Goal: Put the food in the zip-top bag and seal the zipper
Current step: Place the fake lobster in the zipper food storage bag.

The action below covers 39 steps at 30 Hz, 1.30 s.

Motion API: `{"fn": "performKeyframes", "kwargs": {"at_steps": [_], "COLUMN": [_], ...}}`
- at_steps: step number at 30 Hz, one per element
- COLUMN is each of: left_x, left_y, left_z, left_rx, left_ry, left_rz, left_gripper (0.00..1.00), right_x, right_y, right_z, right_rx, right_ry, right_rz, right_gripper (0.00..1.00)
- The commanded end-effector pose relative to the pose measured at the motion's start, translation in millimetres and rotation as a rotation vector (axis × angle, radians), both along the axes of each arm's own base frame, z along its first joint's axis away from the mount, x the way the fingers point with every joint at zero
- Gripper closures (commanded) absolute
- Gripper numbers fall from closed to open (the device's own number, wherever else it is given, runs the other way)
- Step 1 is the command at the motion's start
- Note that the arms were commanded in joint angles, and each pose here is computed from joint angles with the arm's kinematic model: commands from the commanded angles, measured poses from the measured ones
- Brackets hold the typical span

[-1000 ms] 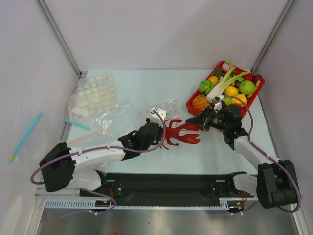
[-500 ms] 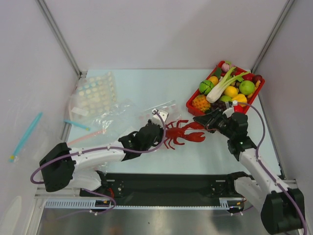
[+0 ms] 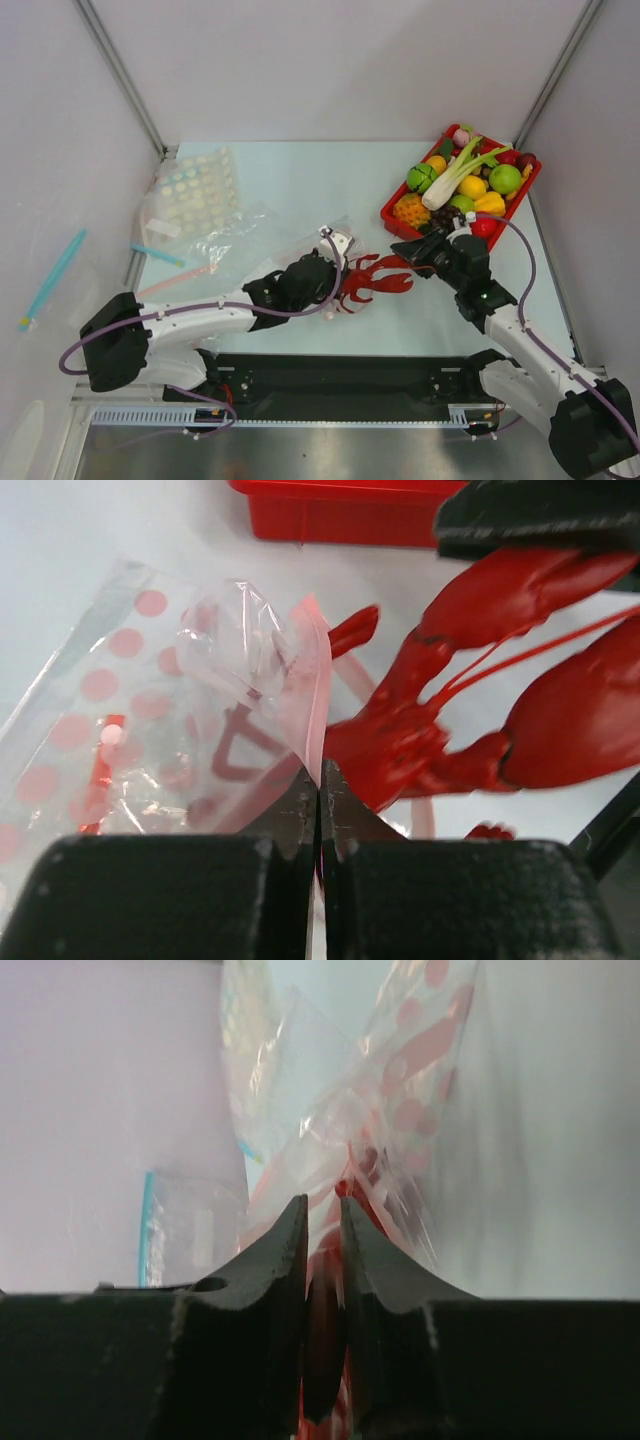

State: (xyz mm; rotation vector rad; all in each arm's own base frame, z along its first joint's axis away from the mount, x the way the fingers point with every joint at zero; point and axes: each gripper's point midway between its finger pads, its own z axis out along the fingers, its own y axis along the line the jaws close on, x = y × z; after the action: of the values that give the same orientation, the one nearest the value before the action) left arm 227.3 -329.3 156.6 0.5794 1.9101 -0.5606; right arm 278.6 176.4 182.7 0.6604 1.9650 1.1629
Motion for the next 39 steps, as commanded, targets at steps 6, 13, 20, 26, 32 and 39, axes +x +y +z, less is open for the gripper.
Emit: {"fn": "performKeyframes", "kwargs": {"at_steps": [6, 13, 20, 26, 32, 39], "left_x": [-7, -10, -18, -28, -39, -36], "left_y": [-17, -25, -33, -45, -62, -70], "left_z": [49, 41, 58, 87, 130, 167], "left_rx": [-0.172, -0.153, -0.184, -0.238, -0.296, -0.285], "left_ry": [-0.040, 0.007, 0.050, 0.078, 0.112, 0.112], "left_rz": [-0.054, -0.066, -0.110, -0.171, -0.256, -0.264], "left_gripper": [1.00, 1.00, 1.00, 1.00, 1.00, 1.00], "right_x": [5, 8, 4, 1, -14, -14], "right_y": [24, 2, -5, -6, -9, -22], "right_z": [24, 25, 26, 35, 57, 92], "right_rx": [-0.033, -0.110, -0.120, -0.188, -0.196, -0.150], "right_ry": [-0.084, -0.096, -0.130, -0.213, -0.283, -0.323], "right_rz": [-0.027, -0.200, -0.311, -0.392, -0.447, -0.531], "right_gripper": [1.00, 1.00, 1.00, 1.00, 1.00, 0.95]}}
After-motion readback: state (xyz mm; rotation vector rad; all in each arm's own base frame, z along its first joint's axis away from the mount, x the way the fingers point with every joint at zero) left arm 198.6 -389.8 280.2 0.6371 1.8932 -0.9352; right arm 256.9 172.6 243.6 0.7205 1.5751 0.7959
